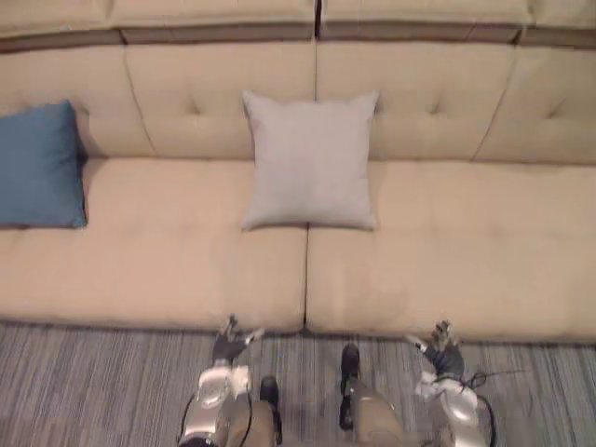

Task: Pick up cushions and gather them together orderly.

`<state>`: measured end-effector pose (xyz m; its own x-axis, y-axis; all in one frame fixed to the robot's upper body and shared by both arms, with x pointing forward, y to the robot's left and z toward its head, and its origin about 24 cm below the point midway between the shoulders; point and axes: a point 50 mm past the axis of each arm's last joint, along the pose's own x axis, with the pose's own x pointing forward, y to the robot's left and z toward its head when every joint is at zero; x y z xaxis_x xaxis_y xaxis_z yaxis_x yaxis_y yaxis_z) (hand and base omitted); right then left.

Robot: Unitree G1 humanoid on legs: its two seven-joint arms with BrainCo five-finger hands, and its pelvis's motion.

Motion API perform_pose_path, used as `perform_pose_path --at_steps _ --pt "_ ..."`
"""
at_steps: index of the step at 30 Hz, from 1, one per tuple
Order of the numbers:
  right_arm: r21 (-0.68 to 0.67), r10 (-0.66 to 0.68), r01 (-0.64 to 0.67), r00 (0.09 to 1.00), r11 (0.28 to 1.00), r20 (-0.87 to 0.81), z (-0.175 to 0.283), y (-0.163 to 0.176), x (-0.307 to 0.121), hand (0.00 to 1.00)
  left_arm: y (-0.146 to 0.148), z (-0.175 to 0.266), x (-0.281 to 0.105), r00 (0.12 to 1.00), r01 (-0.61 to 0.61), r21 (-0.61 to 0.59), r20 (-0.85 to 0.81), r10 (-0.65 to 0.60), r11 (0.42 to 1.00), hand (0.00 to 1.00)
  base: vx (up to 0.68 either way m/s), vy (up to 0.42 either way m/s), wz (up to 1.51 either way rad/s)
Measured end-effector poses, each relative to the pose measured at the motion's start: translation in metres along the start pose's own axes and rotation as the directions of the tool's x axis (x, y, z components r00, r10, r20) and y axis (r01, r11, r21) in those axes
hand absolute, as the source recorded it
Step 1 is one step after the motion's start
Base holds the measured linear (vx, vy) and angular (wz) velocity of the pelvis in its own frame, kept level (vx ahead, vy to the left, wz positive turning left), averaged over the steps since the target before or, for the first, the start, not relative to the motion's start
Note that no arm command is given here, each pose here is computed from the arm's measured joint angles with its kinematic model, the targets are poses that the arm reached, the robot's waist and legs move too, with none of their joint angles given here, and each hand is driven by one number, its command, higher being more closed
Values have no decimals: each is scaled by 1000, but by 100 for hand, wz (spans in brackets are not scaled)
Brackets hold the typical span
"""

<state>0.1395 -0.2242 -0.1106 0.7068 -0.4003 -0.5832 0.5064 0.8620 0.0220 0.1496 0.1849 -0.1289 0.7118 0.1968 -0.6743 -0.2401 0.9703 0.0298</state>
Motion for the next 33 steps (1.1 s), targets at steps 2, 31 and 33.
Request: perform_pose_path --at_steps 2,31,33 --pt "-12 -14 13 997 1000 -76 -16 -5 -3 0 6 -17 -4 997 -14 33 -70 16 999 0 36 26 -15" --pt "8 0 1 982 1000 -189 -24 22 8 0 -19 1 6 999 30 43 -44 -28 999 0 -121 -72 13" --pt "9 -25 27 979 1000 -201 -28 13 5 0 -19 -1 5 998 30 42 -51 -28 999 0 -188 40 16"
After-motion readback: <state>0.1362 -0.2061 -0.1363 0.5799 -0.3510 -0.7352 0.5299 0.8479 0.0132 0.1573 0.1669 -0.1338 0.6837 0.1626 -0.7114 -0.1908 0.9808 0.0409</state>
